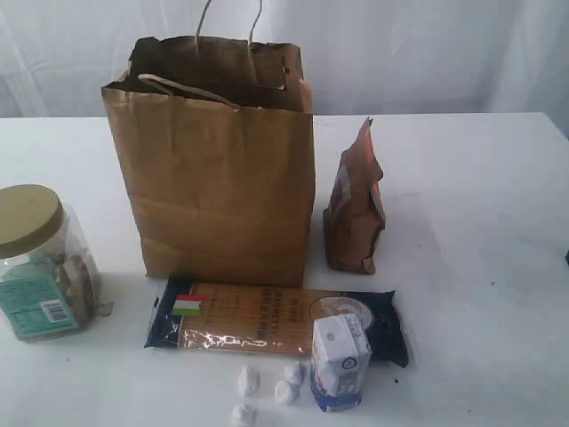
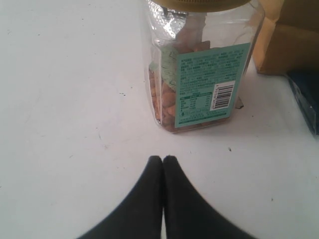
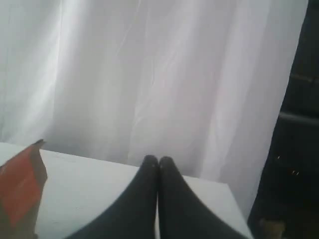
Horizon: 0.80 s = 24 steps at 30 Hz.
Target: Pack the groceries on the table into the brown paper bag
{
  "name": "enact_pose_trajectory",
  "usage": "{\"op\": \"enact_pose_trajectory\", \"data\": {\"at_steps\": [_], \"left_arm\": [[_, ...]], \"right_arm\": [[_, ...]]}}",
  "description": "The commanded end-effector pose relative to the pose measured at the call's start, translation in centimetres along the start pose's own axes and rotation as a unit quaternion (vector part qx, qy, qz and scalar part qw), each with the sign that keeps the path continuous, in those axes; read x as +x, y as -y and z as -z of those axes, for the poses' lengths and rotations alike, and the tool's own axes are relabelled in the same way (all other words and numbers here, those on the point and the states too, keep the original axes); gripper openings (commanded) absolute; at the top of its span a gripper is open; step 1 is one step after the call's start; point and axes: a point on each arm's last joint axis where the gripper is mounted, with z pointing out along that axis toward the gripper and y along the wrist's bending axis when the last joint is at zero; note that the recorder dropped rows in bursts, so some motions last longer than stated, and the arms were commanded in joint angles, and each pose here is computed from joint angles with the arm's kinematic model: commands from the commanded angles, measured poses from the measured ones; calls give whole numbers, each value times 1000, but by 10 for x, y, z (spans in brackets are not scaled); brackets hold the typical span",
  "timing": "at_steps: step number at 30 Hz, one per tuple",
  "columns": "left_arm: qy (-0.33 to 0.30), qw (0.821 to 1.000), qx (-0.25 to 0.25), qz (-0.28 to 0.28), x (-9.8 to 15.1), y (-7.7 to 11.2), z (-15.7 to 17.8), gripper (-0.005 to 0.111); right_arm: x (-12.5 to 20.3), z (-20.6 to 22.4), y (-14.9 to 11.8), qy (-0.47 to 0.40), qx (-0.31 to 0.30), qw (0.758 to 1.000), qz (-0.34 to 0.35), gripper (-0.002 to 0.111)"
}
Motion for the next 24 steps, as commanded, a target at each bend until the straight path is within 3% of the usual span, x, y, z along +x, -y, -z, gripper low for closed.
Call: {"op": "enact_pose_trajectory", "data": {"at_steps": [1, 8, 16, 20, 24], "left_arm": [[-1, 1000, 5, 0, 1, 1, 0, 0], [-1, 1000, 5, 0, 1, 1, 0, 0], [-1, 1000, 5, 0, 1, 1, 0, 0], [-1, 1000, 5, 0, 1, 1, 0, 0], [-1, 1000, 5, 0, 1, 1, 0, 0]], "right_arm": [[-9, 11, 5, 37, 6, 998, 57, 0], [-18, 26, 14, 79, 34, 996, 20, 0], [22, 51, 25, 13, 105, 992, 64, 0], [31, 58, 23, -42, 107, 990, 79, 0], [36, 57, 17, -63, 73, 993, 69, 0]]}}
